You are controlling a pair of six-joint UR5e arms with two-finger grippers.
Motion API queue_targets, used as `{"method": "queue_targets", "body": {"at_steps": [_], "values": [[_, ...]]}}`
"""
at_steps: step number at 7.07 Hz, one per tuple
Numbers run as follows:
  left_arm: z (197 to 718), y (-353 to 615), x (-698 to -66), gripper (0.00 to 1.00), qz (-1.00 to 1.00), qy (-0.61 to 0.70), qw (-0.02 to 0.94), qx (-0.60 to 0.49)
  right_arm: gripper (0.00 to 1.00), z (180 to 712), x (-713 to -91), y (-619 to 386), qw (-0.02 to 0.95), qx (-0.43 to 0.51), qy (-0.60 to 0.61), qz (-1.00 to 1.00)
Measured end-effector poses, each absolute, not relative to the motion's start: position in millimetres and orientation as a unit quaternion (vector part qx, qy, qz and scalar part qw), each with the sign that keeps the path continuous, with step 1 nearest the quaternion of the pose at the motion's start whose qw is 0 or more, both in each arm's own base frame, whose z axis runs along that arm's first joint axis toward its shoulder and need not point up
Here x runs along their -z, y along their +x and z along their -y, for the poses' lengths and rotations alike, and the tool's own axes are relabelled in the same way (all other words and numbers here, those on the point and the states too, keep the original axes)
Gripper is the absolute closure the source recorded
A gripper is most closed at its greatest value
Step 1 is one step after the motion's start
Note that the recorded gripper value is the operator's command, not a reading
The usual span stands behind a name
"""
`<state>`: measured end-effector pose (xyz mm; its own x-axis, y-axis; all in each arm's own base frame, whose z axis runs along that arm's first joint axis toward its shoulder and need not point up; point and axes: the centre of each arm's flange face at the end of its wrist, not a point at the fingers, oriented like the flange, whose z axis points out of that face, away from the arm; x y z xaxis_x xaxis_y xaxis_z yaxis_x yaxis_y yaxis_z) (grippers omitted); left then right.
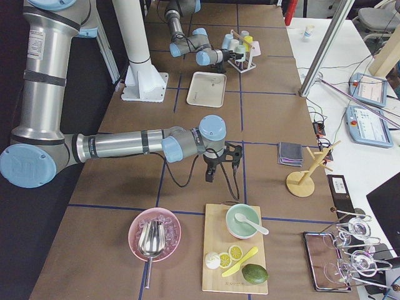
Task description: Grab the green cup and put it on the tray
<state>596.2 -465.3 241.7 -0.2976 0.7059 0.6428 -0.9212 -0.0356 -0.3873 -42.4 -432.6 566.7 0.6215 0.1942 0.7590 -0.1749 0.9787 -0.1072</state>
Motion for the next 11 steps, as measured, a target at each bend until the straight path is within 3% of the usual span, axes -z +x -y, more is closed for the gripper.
{"method": "queue_targets", "body": {"at_steps": [11], "values": [[503.4,600.4,-290.7,0.01,0.395,0.117,0.584,-0.699,0.00,431.9,-561.9,-42.2,0.899,-0.101,-0.009,0.427]]}}
